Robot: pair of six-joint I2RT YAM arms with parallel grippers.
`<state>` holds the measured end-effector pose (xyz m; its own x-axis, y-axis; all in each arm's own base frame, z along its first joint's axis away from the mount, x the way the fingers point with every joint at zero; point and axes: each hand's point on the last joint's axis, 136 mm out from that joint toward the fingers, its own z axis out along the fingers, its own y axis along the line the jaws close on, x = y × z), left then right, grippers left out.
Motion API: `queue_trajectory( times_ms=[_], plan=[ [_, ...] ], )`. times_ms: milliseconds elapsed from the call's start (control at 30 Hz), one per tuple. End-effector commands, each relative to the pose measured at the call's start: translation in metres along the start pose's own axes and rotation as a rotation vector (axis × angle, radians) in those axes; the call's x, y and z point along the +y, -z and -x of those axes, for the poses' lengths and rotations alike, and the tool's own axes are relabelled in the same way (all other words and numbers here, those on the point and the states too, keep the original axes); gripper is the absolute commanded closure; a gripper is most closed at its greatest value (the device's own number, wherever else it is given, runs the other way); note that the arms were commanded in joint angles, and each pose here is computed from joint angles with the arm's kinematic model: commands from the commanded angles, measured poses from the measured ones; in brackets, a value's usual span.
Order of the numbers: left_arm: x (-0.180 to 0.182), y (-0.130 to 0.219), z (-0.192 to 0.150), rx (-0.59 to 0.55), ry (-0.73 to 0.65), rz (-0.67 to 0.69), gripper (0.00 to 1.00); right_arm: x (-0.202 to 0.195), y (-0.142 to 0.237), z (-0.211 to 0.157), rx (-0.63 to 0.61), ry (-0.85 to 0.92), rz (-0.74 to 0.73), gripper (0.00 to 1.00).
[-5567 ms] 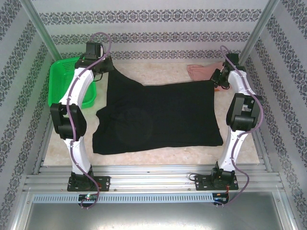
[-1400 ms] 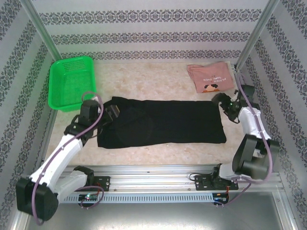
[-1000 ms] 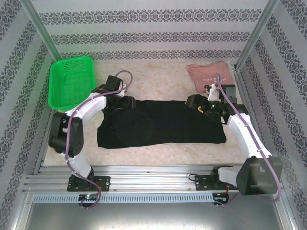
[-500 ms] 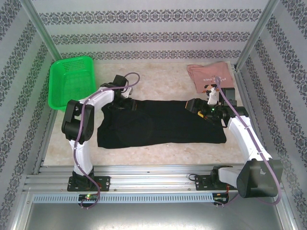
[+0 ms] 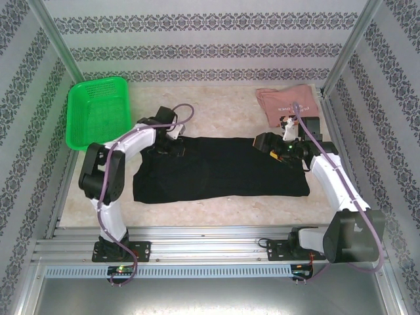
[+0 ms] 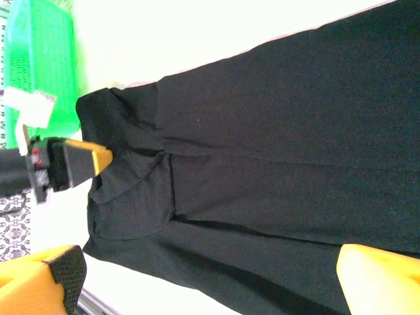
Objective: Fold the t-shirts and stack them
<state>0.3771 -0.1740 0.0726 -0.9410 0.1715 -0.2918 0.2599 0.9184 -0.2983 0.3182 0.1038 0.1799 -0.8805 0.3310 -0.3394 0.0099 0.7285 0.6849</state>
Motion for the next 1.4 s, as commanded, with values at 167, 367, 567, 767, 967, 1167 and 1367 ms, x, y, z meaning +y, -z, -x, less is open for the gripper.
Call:
queue_trajectory(
  times_ms=[167,367,567,767,967,1167,1367],
  plan=[
    [-0.037,0.005,-0.042,-0.045,0.008,-0.036,0.86,0.001,-0.005,0.017,-0.019,0.024,-0.016,0.02],
    [-0.053,-0.008,-0.079,-0.021,0.053,-0.064,0.74,-0.004,-0.010,0.017,-0.005,0.011,-0.026,0.02],
    [-0.073,0.016,-0.074,-0.100,0.086,-0.119,0.44,-0.013,-0.014,0.019,0.002,-0.004,-0.066,0.02],
    [-0.089,0.081,-0.020,-0.354,0.142,-0.180,0.28,-0.017,-0.026,0.032,0.007,-0.046,-0.084,0.02],
    [-0.078,0.036,0.010,-0.282,0.259,-0.130,0.34,-0.024,-0.056,0.047,0.038,-0.028,-0.157,0.02],
    [-0.007,0.004,-0.041,-0.211,0.567,0.182,0.37,-0.069,-0.092,0.037,0.155,-0.031,-0.389,0.02],
    [0.035,-0.009,-0.091,-0.169,0.721,0.333,0.36,-0.119,-0.100,0.002,0.231,-0.111,-0.541,0.02]
  ],
)
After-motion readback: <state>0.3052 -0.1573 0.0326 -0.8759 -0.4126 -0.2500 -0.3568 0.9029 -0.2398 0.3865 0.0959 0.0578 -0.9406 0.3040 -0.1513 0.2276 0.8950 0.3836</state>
